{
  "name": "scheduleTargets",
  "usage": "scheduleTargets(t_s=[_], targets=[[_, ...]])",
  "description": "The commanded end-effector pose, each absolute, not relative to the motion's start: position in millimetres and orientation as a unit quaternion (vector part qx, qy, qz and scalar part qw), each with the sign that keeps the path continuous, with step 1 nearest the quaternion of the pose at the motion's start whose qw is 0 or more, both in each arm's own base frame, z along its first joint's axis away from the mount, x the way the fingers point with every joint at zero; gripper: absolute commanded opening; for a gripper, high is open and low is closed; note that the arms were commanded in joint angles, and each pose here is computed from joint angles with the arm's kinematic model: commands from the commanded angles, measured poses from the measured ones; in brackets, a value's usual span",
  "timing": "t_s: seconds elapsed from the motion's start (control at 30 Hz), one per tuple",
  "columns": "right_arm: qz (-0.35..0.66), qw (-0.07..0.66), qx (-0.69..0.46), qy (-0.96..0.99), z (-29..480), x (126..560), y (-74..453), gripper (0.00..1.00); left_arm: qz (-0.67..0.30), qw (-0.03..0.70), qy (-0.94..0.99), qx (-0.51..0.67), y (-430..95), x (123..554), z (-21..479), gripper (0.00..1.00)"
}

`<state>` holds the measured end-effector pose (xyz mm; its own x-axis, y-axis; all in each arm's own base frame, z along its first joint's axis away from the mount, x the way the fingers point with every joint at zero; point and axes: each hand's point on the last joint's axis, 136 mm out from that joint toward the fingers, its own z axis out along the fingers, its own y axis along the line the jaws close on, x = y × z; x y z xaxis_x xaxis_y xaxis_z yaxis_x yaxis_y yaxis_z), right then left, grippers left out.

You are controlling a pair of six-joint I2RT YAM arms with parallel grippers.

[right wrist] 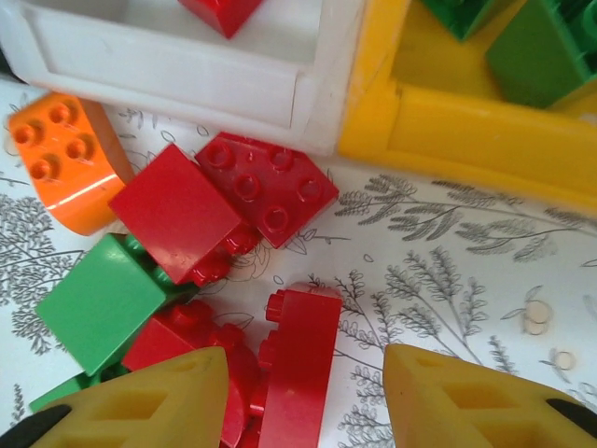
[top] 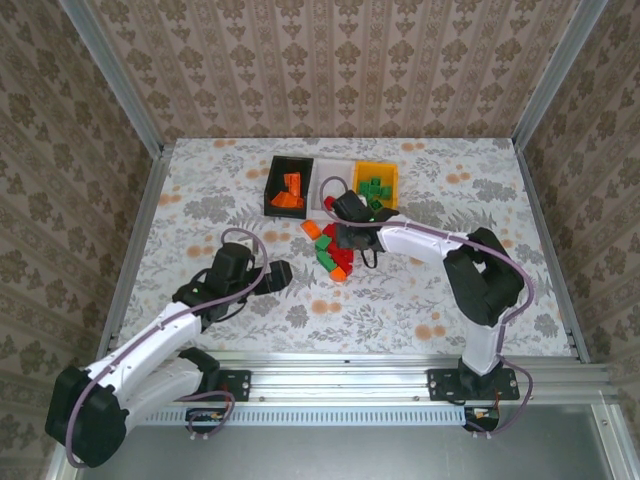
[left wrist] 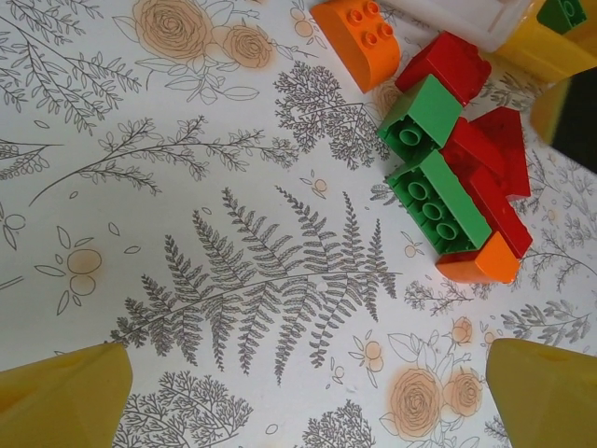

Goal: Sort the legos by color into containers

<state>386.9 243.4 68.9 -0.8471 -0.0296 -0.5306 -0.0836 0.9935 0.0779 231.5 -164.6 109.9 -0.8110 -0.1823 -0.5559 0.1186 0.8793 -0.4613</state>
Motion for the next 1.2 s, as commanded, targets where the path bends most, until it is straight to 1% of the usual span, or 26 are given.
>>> scheduleTargets(t_s=[0.0,0.3,0.53,0.63,0.7,0.77,0.83,0.9,0.97,1.17], targets=[[0.061,0.266,0.000,0.962,50.4,391.6,247.6,0.48,-0.261,0.310,0.914,-0.020,-169.1,229.5,112.6,0.99],[0.040,0.267,0.017,0.963,31.1,393.9,231.4,0.42,-0.254,0.312,0.915,-0.027,-161.7,223.0,108.5,0.99],[0.036,0.250,0.017,0.967,19.2,388.2,221.6,0.41,-0.256,0.311,0.915,-0.024,-166.1,227.6,108.4,0.99],[0.039,0.247,0.014,0.968,19.6,383.6,221.7,0.36,-0.257,0.307,0.916,-0.023,-168.5,228.9,106.8,0.99],[0.047,0.243,0.013,0.969,19.7,381.1,223.7,0.35,-0.258,0.306,0.916,-0.022,-170.0,229.1,106.6,0.99],[0.049,0.239,0.013,0.970,19.5,378.0,224.4,0.36,-0.258,0.305,0.917,-0.021,-170.1,228.6,105.8,0.99],[0.050,0.243,0.011,0.969,21.2,376.9,224.7,0.42,-0.257,0.306,0.916,-0.021,-169.7,228.6,106.3,0.99],[0.041,0.247,0.007,0.968,24.3,376.9,221.1,0.43,-0.258,0.306,0.916,-0.020,-169.7,227.9,106.4,0.99],[0.033,0.246,0.006,0.969,26.9,374.0,216.8,0.47,-0.257,0.306,0.917,-0.018,-169.5,227.2,107.1,0.99],[0.015,0.233,0.000,0.972,21.6,358.6,211.0,0.47,-0.258,0.310,0.915,-0.016,-168.7,226.4,109.3,0.99]])
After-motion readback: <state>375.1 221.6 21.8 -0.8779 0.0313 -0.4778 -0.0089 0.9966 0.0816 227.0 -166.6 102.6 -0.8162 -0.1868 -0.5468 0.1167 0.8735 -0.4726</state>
